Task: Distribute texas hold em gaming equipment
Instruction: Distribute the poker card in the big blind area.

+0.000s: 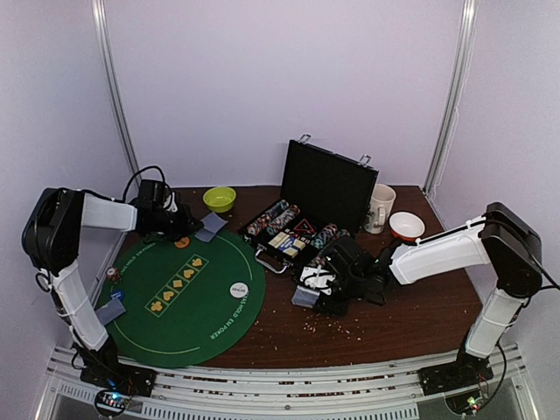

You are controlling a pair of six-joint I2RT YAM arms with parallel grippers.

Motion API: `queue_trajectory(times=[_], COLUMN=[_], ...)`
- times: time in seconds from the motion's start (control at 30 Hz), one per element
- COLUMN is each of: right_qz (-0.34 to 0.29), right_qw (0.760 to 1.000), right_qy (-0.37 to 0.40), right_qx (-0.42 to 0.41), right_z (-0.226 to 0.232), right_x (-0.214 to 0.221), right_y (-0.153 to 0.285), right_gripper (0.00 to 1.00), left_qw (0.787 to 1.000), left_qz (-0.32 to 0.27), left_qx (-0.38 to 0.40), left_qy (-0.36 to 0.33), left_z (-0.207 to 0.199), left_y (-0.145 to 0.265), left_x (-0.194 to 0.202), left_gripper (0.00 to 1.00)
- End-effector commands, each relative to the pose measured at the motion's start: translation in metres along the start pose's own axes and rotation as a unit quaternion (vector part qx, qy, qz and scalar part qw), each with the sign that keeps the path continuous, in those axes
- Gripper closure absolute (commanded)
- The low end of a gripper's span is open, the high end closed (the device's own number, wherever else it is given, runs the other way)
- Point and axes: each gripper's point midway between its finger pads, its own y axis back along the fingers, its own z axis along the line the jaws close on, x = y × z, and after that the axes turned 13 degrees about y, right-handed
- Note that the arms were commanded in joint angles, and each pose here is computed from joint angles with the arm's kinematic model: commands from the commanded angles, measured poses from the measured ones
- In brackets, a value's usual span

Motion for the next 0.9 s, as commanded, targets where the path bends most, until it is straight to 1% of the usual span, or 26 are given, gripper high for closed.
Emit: queue_trajectory(times=[0.0, 0.13, 0.37, 0.57, 0.6, 0.67, 0.77, 0.83, 0.87], right_qz=[0.013, 0.013, 0.009, 0.008, 0.008, 0.006, 0.01, 0.012, 0.012], right_qw=[1.0, 1.0, 1.0, 1.0, 1.0, 1.0, 1.0, 1.0, 1.0], right_qy=[0.0, 0.0, 0.0, 0.001, 0.001, 0.001, -0.001, -0.001, -0.002], right_qx=[-0.007, -0.009, -0.009, -0.006, -0.006, -0.007, -0.012, -0.013, -0.012], right_z=[0.001, 0.001, 0.001, 0.001, 0.001, 0.001, 0.003, 0.003, 0.003], right_x=[0.006, 0.005, 0.004, 0.004, 0.004, 0.003, 0.004, 0.005, 0.005], right_y=[0.0, 0.0, 0.002, 0.005, 0.005, 0.005, 0.003, 0.002, 0.002], right_gripper=[0.41, 0.41, 0.41, 0.41, 0.41, 0.41, 0.41, 0.41, 0.41], left_qw=[1.0, 0.999, 0.999, 0.998, 0.997, 0.997, 0.997, 0.997, 0.997], left_qz=[-0.002, 0.017, 0.023, 0.041, 0.041, 0.04, 0.04, 0.032, 0.028], left_qx=[-0.021, -0.028, -0.046, -0.054, -0.058, -0.065, -0.071, -0.075, -0.075], left_qy=[0.013, 0.011, 0.011, 0.003, 0.0, -0.003, -0.008, -0.01, -0.008], left_z=[0.007, 0.013, 0.027, 0.033, 0.033, 0.034, 0.034, 0.03, 0.028], left_y=[-0.008, -0.022, -0.03, -0.037, -0.036, -0.035, -0.034, -0.031, -0.028], left_x=[-0.014, -0.013, -0.015, -0.012, -0.013, -0.014, -0.016, -0.02, -0.022], left_gripper=[1.0, 1.0, 1.0, 1.0, 0.98, 0.85, 0.71, 0.64, 0.63])
